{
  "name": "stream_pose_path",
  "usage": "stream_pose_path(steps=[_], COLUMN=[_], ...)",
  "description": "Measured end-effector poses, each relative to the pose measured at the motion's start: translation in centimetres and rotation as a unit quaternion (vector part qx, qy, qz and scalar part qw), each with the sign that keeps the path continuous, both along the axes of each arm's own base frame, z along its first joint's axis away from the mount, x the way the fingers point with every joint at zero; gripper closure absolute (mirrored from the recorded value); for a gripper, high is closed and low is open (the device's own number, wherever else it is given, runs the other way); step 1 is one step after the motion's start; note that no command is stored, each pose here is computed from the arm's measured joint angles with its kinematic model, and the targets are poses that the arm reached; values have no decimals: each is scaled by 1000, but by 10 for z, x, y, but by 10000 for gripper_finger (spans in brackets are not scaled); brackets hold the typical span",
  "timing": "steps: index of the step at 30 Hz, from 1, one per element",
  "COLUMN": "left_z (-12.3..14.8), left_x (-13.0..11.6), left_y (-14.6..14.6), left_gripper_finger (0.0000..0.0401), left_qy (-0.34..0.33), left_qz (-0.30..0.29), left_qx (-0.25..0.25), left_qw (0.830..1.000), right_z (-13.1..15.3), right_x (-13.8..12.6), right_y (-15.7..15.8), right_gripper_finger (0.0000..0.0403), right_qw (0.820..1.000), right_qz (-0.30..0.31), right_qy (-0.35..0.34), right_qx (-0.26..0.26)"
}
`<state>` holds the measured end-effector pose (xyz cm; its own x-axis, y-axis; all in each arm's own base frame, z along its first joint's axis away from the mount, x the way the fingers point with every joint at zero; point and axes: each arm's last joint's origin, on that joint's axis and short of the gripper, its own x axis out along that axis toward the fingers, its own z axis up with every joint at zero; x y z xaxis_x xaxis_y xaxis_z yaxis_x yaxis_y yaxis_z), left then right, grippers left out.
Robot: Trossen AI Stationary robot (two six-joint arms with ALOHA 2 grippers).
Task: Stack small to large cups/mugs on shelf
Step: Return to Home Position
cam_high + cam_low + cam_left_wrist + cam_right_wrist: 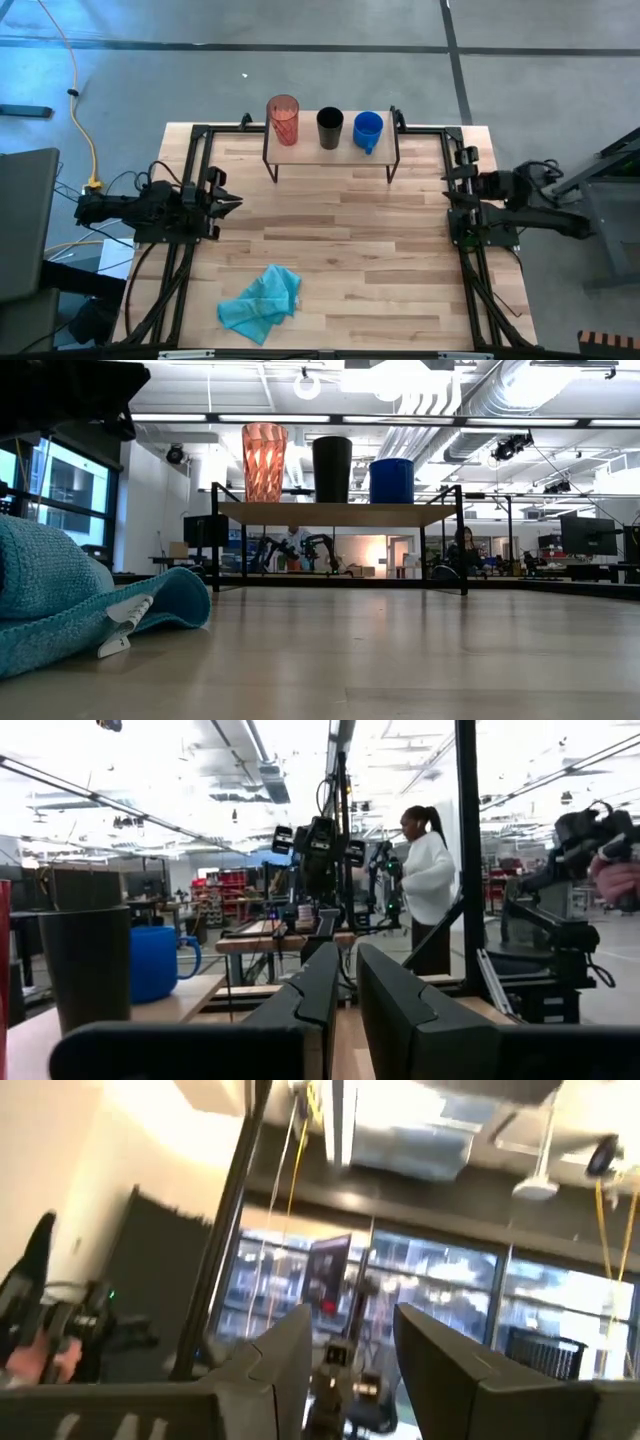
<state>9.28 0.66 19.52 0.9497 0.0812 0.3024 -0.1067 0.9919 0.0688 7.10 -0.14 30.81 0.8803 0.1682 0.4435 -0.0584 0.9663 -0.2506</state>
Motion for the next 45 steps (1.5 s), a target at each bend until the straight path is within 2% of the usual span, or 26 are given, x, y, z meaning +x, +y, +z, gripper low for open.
stream_pose_path(steps=[7,14,22,28,34,42,45], left_z=[0,1,3,4,4,4,4], left_x=[0,0,-1,-2,-1,-1,-1], left_y=[0,0,0,0,0,0,0], left_gripper_finger=[368,368,368,368,368,368,368], left_qy=[-1,-8,-21,-28,-29,-28,-28], left_qz=[-5,-8,-11,-19,-23,-24,-27], left_qx=[-16,-23,-31,-52,-63,-63,-63], left_qw=[1000,1000,999,998,997,997,997], right_z=[-16,-21,-25,-26,-36,-41,-52], right_x=[4,6,8,9,13,16,19], right_y=[-4,-5,-8,-9,-11,-5,0], right_gripper_finger=[267,267,267,267,267,267,267], right_qw=[996,993,984,984,971,969,976], right_qz=[-31,-31,-41,-59,-89,-86,-68], right_qy=[-24,-30,-10,-5,40,58,42], right_qx=[79,109,171,167,219,222,202])
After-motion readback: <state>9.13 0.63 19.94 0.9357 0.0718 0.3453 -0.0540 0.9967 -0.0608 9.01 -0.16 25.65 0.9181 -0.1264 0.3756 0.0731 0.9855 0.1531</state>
